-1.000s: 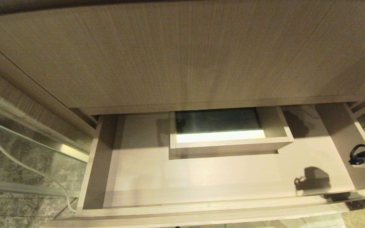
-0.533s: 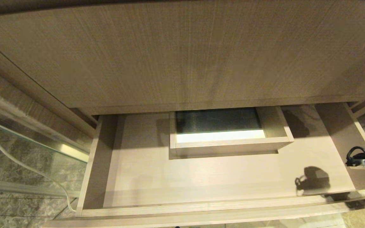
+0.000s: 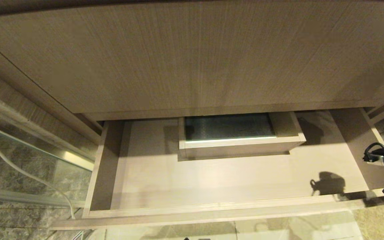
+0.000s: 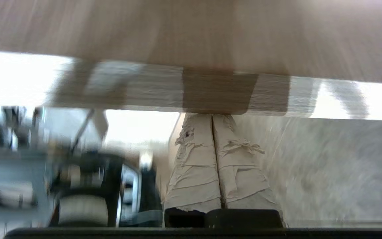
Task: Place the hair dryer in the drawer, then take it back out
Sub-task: Close the drawer
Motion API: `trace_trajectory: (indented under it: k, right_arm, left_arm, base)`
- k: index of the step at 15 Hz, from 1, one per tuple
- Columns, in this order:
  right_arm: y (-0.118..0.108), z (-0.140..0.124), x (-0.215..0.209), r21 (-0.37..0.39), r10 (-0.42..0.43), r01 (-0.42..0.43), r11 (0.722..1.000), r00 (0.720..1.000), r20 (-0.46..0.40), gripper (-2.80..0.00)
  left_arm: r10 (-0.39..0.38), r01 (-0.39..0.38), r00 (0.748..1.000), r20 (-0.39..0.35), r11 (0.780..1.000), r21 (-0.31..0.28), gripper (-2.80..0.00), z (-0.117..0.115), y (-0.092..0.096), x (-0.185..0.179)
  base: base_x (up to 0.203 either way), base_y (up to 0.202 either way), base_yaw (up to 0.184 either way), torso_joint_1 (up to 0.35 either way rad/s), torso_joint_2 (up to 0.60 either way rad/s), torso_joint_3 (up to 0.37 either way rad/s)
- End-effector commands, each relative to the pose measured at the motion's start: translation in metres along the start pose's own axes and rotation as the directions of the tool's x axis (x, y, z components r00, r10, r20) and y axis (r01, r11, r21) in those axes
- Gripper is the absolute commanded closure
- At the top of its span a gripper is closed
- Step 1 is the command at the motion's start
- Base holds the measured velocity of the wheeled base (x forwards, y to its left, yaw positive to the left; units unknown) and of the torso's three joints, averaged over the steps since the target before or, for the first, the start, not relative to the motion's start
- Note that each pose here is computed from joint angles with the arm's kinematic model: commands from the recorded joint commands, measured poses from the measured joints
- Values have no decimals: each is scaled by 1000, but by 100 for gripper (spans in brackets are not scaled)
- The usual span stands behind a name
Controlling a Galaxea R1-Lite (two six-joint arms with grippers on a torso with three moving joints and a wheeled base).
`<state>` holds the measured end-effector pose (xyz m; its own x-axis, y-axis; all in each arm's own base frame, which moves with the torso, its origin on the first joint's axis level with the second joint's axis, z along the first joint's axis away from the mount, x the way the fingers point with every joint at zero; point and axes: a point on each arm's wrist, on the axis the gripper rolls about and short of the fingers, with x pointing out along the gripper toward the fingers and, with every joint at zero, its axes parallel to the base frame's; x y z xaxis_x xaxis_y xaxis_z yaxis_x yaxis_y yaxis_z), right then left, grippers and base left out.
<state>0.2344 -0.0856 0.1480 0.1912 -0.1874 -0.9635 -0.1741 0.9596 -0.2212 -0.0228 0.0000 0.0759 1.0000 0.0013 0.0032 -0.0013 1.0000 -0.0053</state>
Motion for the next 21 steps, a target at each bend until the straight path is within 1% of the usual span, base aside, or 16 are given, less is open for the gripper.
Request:
trace_trajectory:
  k: [1, 2, 3, 4, 6, 7, 8, 10, 11, 14, 16, 17, 18, 19, 21]
  right_arm:
    - [-4, 6, -7, 25, -44, 42, 999, 995, 95, 0]
    - [-6, 9, -10, 38, -59, 54, 998, 986, 157, 0]
    - [-9, 15, -15, 49, -81, 71, 996, 967, 242, 0]
    - [-12, 20, -21, 58, -99, 84, 995, 936, 336, 0]
    - [-17, 31, -36, 71, -127, 105, 992, 845, 520, 0]
    - [-18, 34, -43, 91, -144, 112, 990, 801, 581, 0]
    - [-16, 37, -48, 111, -152, 106, 988, 771, 618, 0]
    - [-15, 37, -67, 151, -192, 121, 981, 694, 694, 0]
    - [-14, 33, -75, 157, -202, 128, 979, 668, 716, 0]
    - [1, 0, -106, 171, -232, 157, 973, 601, 765, 0]
    - [19, -27, -117, 156, -234, 185, 970, 565, 791, 0]
    - [29, -38, -118, 137, -222, 191, 972, 556, 801, 0]
    - [39, -47, -116, 106, -195, 189, 976, 556, 808, 0]
    - [44, -50, -115, 91, -182, 187, 978, 558, 810, 0]
    - [55, -71, -114, 90, -180, 189, 978, 538, 823, 0]
  left_arm:
    - [-1, 1, 1000, 0, 1000, -1, 0, 0, 0, 0]
    - [0, 0, 1000, -1, 1000, -1, 0, 0, 0, 0]
    - [-1, 1, 1000, 0, 1000, -1, 0, 0, 0, 0]
    - [0, 0, 1000, 0, 1000, -1, 0, 0, 0, 0]
    - [0, 0, 1000, -1, 1000, -1, 0, 0, 0, 0]
    - [-1, 1, 1000, -1, 1000, -1, 0, 0, 0, 0]
    - [-1, 1, 1000, -2, 1000, -1, 0, 0, 0, 0]
    - [0, 0, 1000, 0, 1000, -1, 0, 0, 0, 0]
    - [0, 0, 1000, -1, 1000, -1, 0, 0, 0, 0]
    - [0, 0, 1000, -1, 1000, -1, 0, 0, 0, 0]
    - [-1, 1, 1000, 0, 1000, -1, 0, 0, 0, 0]
    - [-1, 1, 1000, -2, 1000, -1, 0, 0, 0, 0]
    - [0, 0, 1000, 0, 1000, -1, 0, 0, 0, 0]
    - [0, 0, 1000, 0, 1000, -1, 0, 0, 0, 0]
    - [0, 0, 1000, 0, 1000, -1, 0, 0, 0, 0]
  base:
    - [0, 0, 0, 0, 0, 0]
    - [0, 0, 0, 0, 0, 0]
    - [0, 0, 0, 0, 0, 0]
    - [0, 0, 0, 0, 0, 0]
    - [0, 0, 0, 0, 0, 0]
    - [0, 0, 0, 0, 0, 0]
    - [0, 0, 0, 0, 0, 0]
    - [0, 0, 0, 0, 0, 0]
    - [0, 0, 0, 0, 0, 0]
    - [0, 0, 0, 0, 0, 0]
    - [0, 0, 0, 0, 0, 0]
    - [0, 0, 0, 0, 0, 0]
    - [0, 0, 0, 0, 0, 0]
    - [0, 0, 0, 0, 0, 0]
    - [0, 0, 0, 0, 0, 0]
